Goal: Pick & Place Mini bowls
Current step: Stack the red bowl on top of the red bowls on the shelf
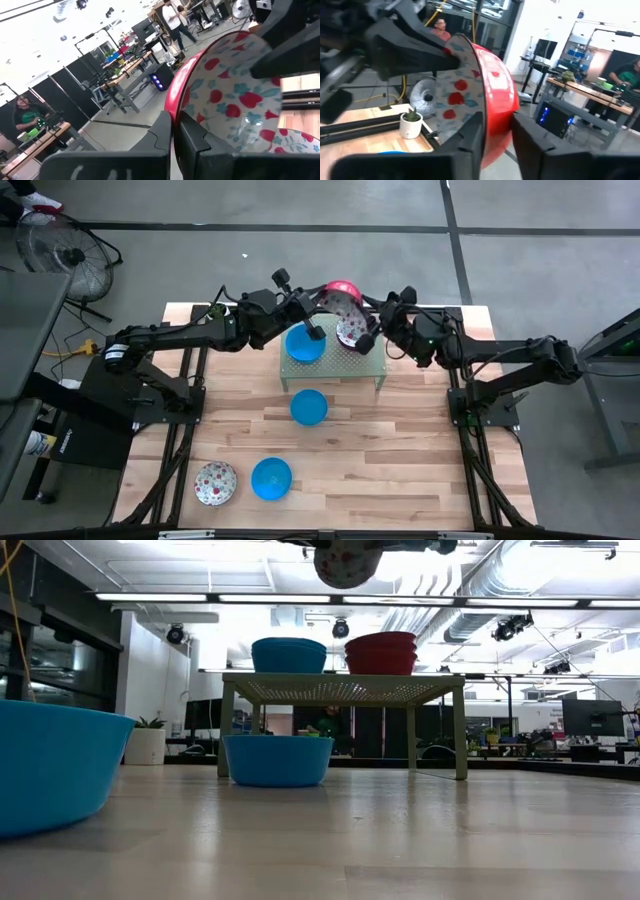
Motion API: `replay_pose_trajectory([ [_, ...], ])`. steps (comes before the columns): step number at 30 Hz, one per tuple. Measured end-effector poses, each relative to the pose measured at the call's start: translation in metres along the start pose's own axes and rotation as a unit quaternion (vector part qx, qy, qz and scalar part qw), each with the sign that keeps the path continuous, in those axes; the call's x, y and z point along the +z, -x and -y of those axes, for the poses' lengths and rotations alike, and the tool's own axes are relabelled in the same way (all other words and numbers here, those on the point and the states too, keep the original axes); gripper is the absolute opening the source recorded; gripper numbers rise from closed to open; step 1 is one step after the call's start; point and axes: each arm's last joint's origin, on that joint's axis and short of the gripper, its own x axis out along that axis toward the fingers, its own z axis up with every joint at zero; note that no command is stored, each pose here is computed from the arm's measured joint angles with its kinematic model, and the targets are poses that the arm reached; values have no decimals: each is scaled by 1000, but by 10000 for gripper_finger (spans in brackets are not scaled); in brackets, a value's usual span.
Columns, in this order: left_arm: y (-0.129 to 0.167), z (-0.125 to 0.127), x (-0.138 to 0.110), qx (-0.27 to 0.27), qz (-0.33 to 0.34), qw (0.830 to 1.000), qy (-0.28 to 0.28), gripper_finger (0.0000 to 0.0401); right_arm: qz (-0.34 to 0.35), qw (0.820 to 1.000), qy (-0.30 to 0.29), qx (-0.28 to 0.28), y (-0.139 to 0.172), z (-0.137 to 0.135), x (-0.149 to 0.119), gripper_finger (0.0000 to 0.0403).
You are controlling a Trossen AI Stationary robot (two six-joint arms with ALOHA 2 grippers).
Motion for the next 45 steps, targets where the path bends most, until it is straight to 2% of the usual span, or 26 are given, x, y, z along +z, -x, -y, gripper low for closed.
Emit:
replay_pose_trajectory([
  [6, 0, -1, 1, -3, 6, 1000, 0, 0, -4, 1000, 1, -9, 0, 0, -1, 9],
  [20, 0, -1, 0, -6, 7, 1000, -7, 1, -9, 999, -49, 17, -8, 10, -6, 1],
  [25, 0, 0, 0, -14, 10, 1000, -13, 1, -15, 998, -42, 35, -12, 11, -10, 27],
  [32, 0, 1, 1, -34, 21, 999, -13, 1, -21, 998, -40, 37, -17, 11, -14, 86],
  [37, 0, 4, 1, -53, 32, 998, -12, 1, -17, 995, -74, 61, -23, 19, -15, 120],
  [41, 0, 5, 1, -62, 37, 997, -12, 1, -15, 992, -91, 81, -28, 21, -18, 129],
  [45, 0, 5, 1, -66, 40, 997, -16, 0, -18, 993, -91, 78, -33, 22, -22, 111],
])
